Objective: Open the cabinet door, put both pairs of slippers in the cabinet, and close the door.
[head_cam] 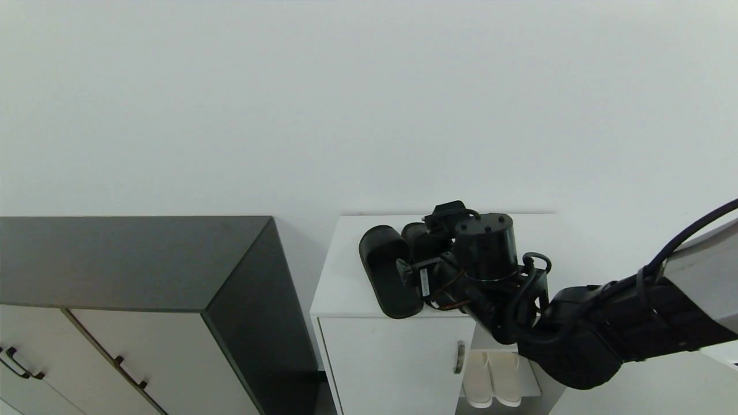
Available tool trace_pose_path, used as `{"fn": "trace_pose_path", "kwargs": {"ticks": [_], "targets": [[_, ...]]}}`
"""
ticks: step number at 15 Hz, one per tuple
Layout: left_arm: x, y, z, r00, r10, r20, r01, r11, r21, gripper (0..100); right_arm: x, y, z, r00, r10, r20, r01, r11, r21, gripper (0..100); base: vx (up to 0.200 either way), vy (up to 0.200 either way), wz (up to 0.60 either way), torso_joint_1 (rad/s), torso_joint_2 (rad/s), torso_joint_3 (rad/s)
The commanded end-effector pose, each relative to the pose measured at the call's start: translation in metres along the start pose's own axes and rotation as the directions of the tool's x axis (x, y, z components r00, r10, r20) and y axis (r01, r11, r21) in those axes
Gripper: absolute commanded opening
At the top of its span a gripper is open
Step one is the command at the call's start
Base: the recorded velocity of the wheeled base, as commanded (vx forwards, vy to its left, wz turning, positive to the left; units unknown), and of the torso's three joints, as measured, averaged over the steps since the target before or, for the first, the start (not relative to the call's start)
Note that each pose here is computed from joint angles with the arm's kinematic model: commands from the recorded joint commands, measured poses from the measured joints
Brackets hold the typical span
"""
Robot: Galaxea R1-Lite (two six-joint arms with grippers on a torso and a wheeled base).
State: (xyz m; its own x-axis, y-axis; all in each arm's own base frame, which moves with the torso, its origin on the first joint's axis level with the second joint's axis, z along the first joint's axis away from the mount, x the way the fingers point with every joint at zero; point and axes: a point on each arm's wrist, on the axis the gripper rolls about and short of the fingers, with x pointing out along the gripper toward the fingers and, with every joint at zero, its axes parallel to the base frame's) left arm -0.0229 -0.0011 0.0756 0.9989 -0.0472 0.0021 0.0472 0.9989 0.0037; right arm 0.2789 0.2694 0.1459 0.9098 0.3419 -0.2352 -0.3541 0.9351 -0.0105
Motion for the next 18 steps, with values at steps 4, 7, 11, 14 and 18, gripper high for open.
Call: {"fn": "trace_pose_path", "kwargs": {"ticks": [4, 7, 11, 14, 18], "targets": [[0.000, 0.000, 0.000, 1.000, 0.001, -0.001, -0.001, 1.000, -0.001, 0, 0.039, 0.002, -0.021, 0.999, -0.016, -0.037, 0.016, 1.000, -0.009, 100, 0.000, 0.000, 0.00, 0.000, 0.00, 0.000], [0.000, 0.000, 0.000, 1.000, 0.001, -0.001, -0.001, 1.000, -0.001, 0, 0.056, 0.002, -0.026, 0.999, -0.032, -0.036, 0.032, 0.999, -0.002, 100, 0.000, 0.000, 0.00, 0.000, 0.00, 0.000], [0.000, 0.000, 0.000, 1.000, 0.001, -0.001, -0.001, 1.000, -0.001, 0, 0.079, 0.008, -0.034, 0.998, -0.040, -0.051, 0.041, 0.999, 0.031, 100, 0.000, 0.000, 0.00, 0.000, 0.00, 0.000], [0.000, 0.000, 0.000, 1.000, 0.001, -0.001, -0.001, 1.000, -0.001, 0, 0.095, 0.011, -0.038, 0.998, -0.044, -0.053, 0.046, 0.998, 0.036, 100, 0.000, 0.000, 0.00, 0.000, 0.00, 0.000], [0.000, 0.000, 0.000, 1.000, 0.001, -0.001, -0.001, 1.000, -0.002, 0, 0.111, 0.009, -0.034, 0.998, -0.063, -0.030, 0.064, 0.997, 0.051, 0, 0.000, 0.000, 0.00, 0.000, 0.00, 0.000]]}}
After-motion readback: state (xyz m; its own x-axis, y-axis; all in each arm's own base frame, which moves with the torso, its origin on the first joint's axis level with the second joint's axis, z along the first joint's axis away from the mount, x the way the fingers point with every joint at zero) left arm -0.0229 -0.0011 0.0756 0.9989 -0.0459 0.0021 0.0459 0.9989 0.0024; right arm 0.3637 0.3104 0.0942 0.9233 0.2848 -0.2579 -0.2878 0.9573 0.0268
